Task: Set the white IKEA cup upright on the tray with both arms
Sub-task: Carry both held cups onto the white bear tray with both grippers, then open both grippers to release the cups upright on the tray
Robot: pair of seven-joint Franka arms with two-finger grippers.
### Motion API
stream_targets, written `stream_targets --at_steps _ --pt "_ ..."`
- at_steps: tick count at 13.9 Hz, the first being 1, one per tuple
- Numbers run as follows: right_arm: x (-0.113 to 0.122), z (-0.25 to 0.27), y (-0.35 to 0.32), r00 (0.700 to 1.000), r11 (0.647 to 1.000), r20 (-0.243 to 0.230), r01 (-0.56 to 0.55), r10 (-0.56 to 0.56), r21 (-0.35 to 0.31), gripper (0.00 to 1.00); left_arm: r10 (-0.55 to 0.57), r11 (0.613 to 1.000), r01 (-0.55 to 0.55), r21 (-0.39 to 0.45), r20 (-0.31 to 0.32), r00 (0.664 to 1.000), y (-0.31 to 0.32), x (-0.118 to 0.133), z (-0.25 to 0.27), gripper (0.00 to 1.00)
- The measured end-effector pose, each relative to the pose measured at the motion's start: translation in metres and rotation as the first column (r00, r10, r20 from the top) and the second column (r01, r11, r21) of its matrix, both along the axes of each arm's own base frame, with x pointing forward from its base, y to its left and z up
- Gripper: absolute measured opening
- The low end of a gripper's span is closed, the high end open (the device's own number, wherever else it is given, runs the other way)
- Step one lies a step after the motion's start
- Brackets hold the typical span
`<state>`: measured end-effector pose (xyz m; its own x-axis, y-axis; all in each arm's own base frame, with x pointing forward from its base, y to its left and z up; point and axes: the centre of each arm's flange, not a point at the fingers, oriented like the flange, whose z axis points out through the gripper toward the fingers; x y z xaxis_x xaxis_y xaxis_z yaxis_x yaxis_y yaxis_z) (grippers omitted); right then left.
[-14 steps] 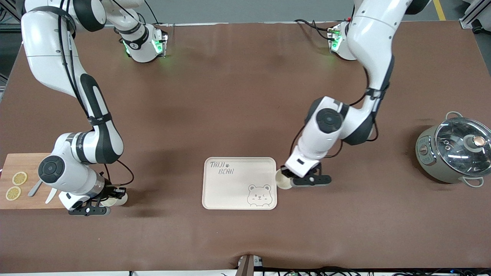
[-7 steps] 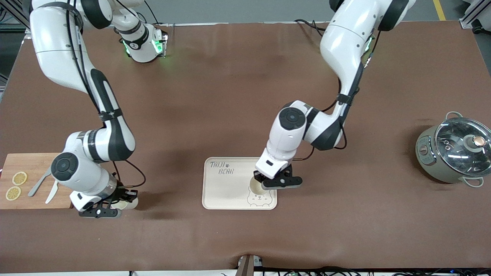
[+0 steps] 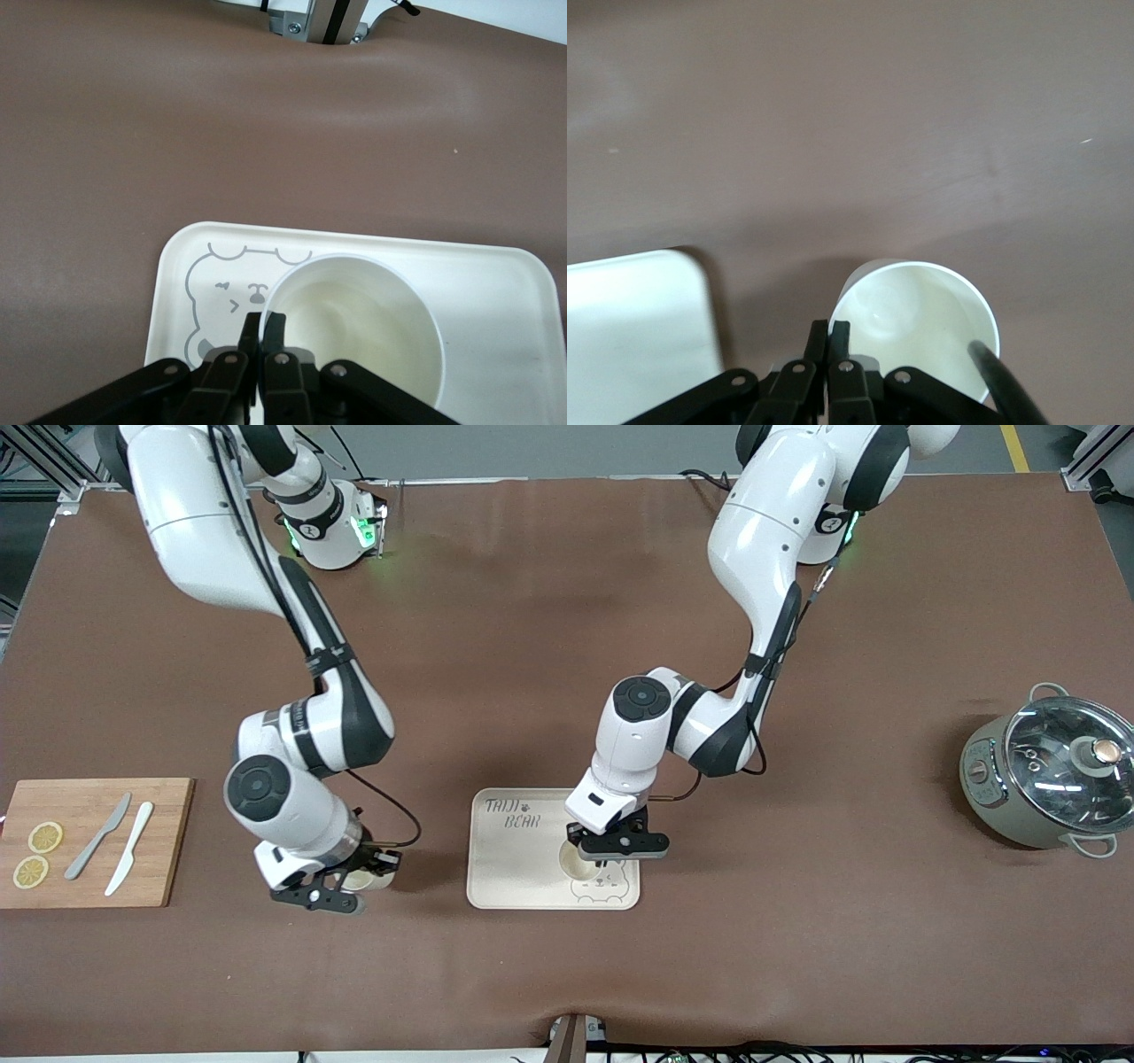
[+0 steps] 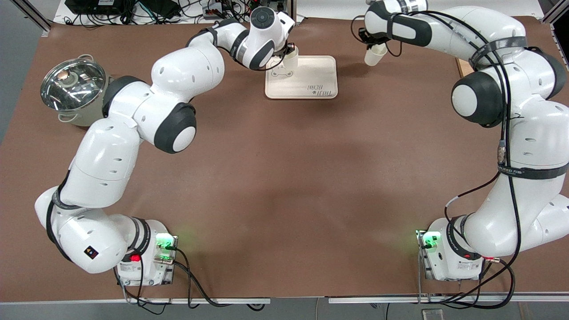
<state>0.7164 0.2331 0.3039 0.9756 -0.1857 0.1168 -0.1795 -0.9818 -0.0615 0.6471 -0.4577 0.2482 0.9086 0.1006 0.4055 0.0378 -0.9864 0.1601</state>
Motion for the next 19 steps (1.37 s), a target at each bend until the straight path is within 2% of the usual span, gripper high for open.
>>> stream_targets --at_steps 3,7,8,9,13,16,17,18,19 --pt "-0.014 0.011 0.052 1.0 1.0 0.017 0.019 -0.019 0.019 0.03 -0.001 1.0 0.001 0.009 0.006 1.0 0.004 0.002 -0.019 0.04" --pt "-0.038 0.018 0.123 0.998 0.999 0.043 -0.035 0.034 0.025 0.03 -0.001 1.0 0.0 0.019 0.011 1.0 0.008 0.003 -0.03 0.04" --pt "-0.043 0.014 0.138 0.998 0.999 0.043 -0.038 0.037 0.026 0.03 -0.003 1.0 0.002 0.02 0.013 1.0 0.007 0.003 -0.03 0.08" --pt "-0.047 0.007 0.153 0.998 0.999 0.043 -0.042 0.041 0.026 0.03 -0.009 1.0 0.008 0.025 0.017 1.0 0.007 0.003 -0.03 0.16" --pt "-0.049 -0.037 0.179 0.998 0.998 0.037 -0.059 0.06 -0.004 0.03 -0.023 0.999 0.021 0.034 0.038 0.999 0.004 0.005 -0.023 0.59" --pt "-0.048 -0.048 0.183 0.997 0.998 0.042 -0.066 0.067 -0.02 0.03 -0.001 1.0 0.0 0.022 0.061 0.998 0.013 0.017 0.0 0.88" --pt "-0.049 -0.048 0.184 0.997 0.997 0.044 -0.068 0.069 -0.022 0.03 0.018 0.999 -0.02 0.031 0.049 0.999 0.022 0.023 0.008 0.99" --pt "-0.049 -0.048 0.184 0.997 0.997 0.045 -0.069 0.07 -0.023 0.03 0.044 0.998 -0.045 0.042 0.034 0.998 0.036 0.031 0.016 1.0" --pt "-0.049 -0.048 0.185 0.996 0.997 0.049 -0.07 0.071 -0.021 0.07 0.066 0.996 -0.067 0.052 0.024 0.998 0.053 0.04 0.026 1.0"
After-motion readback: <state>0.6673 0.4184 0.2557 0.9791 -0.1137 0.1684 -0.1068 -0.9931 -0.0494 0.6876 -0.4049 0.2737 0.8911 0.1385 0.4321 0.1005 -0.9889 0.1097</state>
